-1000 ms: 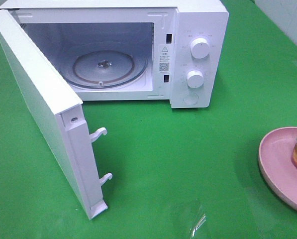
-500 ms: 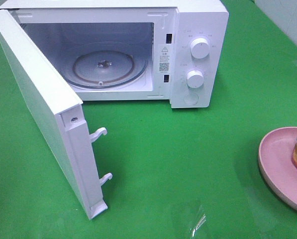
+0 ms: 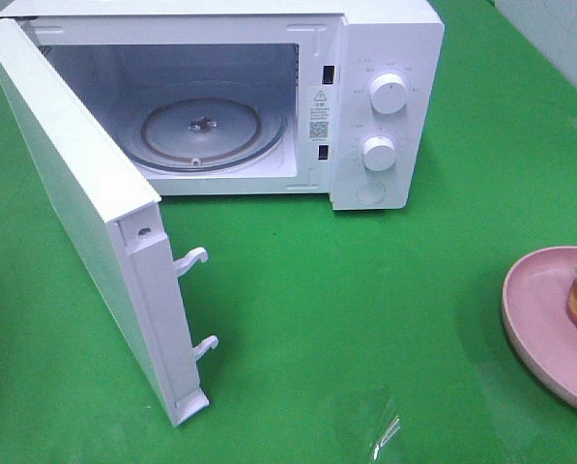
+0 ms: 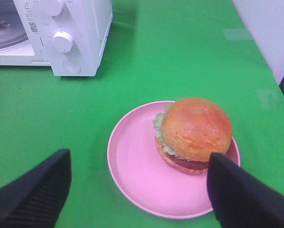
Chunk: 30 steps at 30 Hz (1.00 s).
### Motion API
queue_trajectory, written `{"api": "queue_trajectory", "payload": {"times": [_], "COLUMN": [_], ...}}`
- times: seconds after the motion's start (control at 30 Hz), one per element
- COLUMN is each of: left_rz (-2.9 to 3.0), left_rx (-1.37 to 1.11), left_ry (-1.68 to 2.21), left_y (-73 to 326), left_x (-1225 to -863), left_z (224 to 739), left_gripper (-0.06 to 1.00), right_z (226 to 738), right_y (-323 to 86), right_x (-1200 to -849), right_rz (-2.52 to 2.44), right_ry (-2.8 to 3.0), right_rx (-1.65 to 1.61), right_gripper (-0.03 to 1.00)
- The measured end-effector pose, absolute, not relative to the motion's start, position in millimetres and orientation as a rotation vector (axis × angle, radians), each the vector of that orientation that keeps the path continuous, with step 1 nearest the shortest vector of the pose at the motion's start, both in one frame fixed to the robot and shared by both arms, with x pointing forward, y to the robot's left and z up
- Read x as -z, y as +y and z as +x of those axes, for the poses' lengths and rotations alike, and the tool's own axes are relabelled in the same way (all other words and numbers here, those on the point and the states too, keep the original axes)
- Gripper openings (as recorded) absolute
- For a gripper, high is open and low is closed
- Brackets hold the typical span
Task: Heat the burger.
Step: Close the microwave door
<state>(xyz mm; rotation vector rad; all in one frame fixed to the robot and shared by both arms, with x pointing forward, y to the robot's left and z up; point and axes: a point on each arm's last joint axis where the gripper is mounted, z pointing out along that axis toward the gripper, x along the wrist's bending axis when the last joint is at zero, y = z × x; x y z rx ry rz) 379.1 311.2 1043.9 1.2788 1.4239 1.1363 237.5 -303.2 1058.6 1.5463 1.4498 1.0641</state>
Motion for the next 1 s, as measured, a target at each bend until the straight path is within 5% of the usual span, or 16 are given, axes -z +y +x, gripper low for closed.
{"api": "queue_trajectory", "payload": {"times": [1.0], "left_rz": [1.367], "left_rx": [-0.847], "left_ry": [1.191], "left_y": [286], "left_x": [-970], "left_z": [465], "left_gripper": [0.00], "right_z": [238], "right_y": [-303], "right_x": [-1059], "right_rz": [1.546], "right_ry": [1.449], "right_rx": [-1.066], "right_gripper": [0.75]}}
